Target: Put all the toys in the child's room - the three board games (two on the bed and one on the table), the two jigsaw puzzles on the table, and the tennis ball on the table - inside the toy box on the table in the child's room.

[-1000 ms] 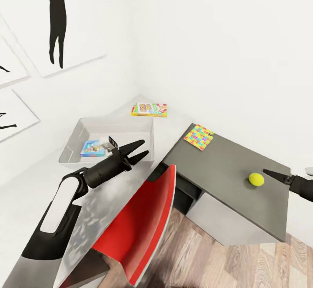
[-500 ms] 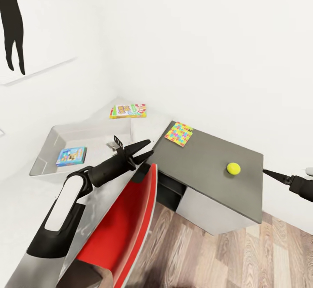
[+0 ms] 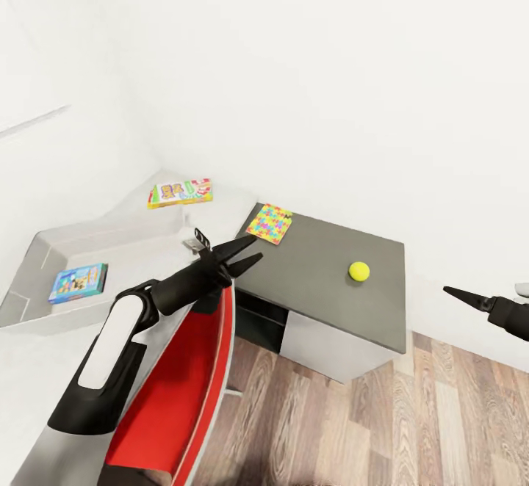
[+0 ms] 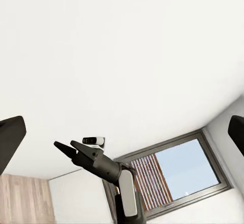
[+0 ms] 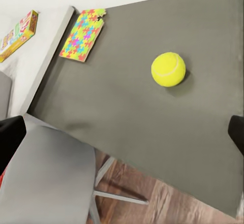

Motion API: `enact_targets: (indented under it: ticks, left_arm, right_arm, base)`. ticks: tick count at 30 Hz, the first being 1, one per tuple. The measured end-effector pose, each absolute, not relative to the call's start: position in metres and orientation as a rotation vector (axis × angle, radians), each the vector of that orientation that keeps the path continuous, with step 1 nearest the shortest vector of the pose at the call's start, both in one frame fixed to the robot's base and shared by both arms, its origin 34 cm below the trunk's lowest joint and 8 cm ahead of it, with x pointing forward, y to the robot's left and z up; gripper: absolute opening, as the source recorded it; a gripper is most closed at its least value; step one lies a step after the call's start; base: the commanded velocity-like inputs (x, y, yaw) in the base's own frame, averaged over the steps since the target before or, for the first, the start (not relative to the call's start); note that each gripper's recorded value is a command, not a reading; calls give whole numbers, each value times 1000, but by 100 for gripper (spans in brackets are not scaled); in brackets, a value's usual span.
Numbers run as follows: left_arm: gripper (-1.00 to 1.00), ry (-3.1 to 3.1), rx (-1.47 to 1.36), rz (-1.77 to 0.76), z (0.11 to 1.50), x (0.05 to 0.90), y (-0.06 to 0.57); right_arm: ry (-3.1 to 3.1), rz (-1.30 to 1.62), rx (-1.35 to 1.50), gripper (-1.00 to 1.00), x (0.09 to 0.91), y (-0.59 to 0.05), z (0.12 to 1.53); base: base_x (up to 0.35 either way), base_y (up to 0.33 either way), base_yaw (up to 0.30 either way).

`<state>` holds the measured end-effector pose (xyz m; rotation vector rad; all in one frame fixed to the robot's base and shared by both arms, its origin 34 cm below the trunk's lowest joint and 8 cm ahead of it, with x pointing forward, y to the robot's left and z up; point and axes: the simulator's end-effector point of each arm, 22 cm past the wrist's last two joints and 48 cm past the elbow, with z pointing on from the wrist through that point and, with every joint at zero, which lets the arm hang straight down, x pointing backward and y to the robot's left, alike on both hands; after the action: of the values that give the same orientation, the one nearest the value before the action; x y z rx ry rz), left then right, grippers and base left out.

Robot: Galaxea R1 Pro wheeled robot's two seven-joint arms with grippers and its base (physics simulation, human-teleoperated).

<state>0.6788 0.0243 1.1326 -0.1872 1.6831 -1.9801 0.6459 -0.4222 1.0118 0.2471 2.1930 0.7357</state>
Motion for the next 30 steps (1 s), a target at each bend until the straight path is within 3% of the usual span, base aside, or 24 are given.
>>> enact_targets:
  ticks: [30]
  left_arm:
    - [100,1686,-187,-1977,1133,679,23]
  right_arm:
    - [2196,740,243,100,646,-420,1011]
  base:
    - [0,0,-286]
